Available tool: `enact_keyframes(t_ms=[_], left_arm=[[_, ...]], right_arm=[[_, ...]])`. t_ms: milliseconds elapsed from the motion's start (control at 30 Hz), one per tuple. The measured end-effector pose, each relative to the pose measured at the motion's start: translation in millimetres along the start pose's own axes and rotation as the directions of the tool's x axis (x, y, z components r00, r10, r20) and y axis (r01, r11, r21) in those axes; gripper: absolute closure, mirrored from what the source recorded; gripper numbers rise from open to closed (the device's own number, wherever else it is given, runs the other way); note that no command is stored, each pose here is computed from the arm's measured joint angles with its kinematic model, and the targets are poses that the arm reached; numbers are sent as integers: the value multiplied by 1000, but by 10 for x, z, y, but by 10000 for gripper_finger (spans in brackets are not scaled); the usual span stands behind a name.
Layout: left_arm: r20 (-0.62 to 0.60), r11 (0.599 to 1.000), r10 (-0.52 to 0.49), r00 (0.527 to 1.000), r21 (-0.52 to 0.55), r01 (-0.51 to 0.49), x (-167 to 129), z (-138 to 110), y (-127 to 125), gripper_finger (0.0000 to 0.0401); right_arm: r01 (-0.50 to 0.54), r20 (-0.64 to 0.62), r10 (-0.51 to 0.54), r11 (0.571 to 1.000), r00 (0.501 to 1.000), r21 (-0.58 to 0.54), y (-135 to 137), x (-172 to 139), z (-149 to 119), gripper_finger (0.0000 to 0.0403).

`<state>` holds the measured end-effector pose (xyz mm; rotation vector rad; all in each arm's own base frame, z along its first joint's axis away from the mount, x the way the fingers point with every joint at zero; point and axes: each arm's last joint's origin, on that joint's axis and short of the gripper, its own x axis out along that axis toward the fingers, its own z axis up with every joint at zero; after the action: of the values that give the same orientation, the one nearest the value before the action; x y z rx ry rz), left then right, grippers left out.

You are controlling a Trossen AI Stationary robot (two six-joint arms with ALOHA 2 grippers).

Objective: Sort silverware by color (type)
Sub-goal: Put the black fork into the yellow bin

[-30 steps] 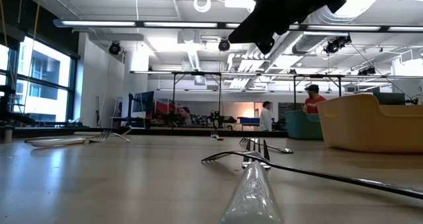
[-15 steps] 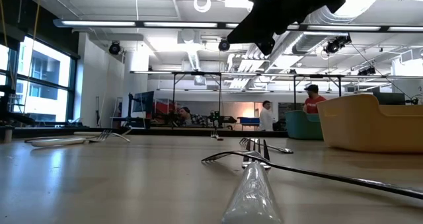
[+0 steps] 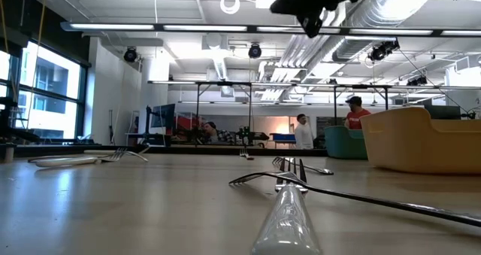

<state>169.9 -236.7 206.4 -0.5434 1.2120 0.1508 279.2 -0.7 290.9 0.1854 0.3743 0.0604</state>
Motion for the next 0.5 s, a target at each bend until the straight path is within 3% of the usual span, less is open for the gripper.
enact_keyframes(t_ms=[133,267,367,500], left_arm=[[220,993,-27,975,-105,51,-244,328,87,399],[407,988,18,913,-148,46,-394,699,230,400],[530,986,-21,848,-132,106,-422,990,349,400],[667,971,-147,731,-43,235,-317,1293,607,400]], right_arm=[[19,11,-19,999,1000,-28,-65,-42,27,403],[-44,-15,44,999,999,-25,-120,12,-1,403],[-72,23,72,997,997,-23,-104,22,35,403],[-91,98,93,996,991,-19,-68,15,108,403]])
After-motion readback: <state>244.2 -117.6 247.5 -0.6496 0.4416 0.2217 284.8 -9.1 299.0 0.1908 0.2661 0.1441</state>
